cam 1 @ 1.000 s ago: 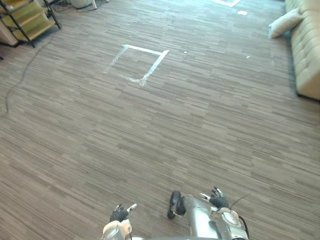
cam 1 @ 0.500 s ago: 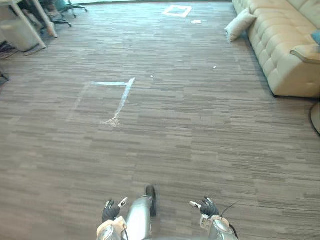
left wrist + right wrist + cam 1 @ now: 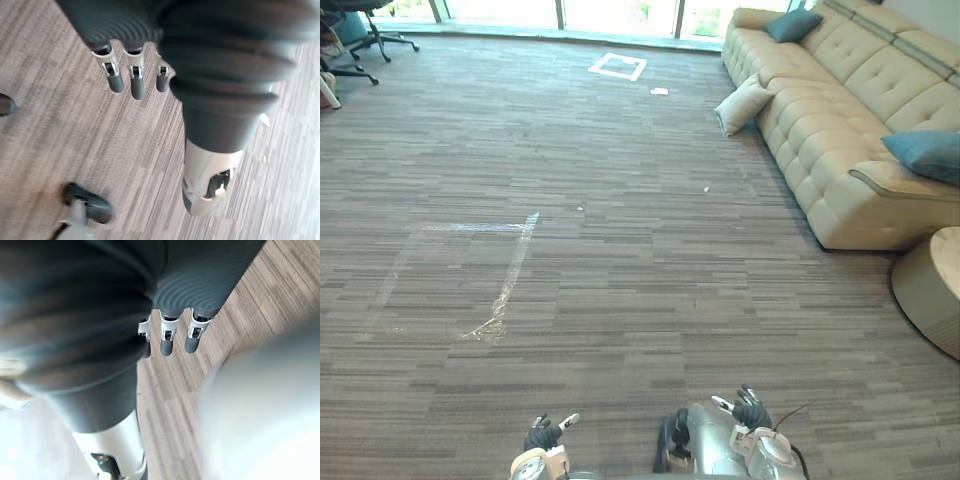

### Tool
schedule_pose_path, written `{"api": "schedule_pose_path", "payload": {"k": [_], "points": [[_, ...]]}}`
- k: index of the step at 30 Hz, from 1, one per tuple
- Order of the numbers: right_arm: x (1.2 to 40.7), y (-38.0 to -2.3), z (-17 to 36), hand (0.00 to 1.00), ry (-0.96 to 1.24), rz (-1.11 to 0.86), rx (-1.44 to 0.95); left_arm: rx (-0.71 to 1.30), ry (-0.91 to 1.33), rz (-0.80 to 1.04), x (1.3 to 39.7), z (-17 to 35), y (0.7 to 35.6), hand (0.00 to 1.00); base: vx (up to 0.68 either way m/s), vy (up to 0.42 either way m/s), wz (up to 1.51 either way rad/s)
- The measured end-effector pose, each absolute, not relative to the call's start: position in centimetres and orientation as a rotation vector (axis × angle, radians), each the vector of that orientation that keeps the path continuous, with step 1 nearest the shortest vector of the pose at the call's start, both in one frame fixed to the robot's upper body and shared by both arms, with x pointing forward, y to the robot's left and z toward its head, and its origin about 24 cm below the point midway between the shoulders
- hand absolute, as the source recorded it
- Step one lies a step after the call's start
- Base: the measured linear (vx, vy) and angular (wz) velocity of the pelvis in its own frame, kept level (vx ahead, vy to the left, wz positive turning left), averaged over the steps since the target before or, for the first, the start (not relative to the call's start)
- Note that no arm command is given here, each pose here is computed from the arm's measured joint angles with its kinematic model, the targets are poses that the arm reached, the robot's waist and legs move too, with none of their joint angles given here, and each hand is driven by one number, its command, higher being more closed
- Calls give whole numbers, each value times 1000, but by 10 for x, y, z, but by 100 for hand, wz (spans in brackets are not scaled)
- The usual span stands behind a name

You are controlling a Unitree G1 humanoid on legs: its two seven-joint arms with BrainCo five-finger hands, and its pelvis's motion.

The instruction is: Pick up cushions and gather them together orderly.

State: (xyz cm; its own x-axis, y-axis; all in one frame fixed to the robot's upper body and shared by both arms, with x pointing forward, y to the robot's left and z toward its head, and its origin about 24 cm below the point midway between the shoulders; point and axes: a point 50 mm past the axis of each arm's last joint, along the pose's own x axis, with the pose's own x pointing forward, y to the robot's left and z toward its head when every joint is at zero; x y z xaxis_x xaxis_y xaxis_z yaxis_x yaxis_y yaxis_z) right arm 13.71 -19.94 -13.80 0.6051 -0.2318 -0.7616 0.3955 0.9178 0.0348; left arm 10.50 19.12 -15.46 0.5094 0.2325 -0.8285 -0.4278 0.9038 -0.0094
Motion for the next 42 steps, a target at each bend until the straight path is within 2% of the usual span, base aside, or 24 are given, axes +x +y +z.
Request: {"api": "schedule_pose_path", "payload": {"k": [6,11,16,18,22,25,32,38,42], "points": [[144,-208,-133,0,826,-369,184,-296,907,453,112,-151,184,0,752,-132,-8],[146,-172,-137,0,847,-301,262,-280,812,477,121,-139,197,0,627,-45,-46],[139,-167,-141,0,879,-303,273,-320,773,497,123,-136,195,0,779,203,-65],[131,-158,-145,0,913,-304,300,-279,773,494,124,-135,207,0,913,341,-78],[123,-164,-147,0,915,-346,308,-228,826,479,122,-139,214,0,778,315,1],[130,-172,-140,0,849,-355,291,-218,874,461,117,-144,208,0,681,190,23],[126,-196,-141,0,851,-407,257,-180,929,410,112,-150,204,0,716,-34,55],[136,-210,-133,0,805,-424,239,-282,941,421,108,-154,181,0,798,-168,14],[138,-197,-134,0,817,-400,261,-288,879,470,111,-147,194,0,645,-83,-35]]}}
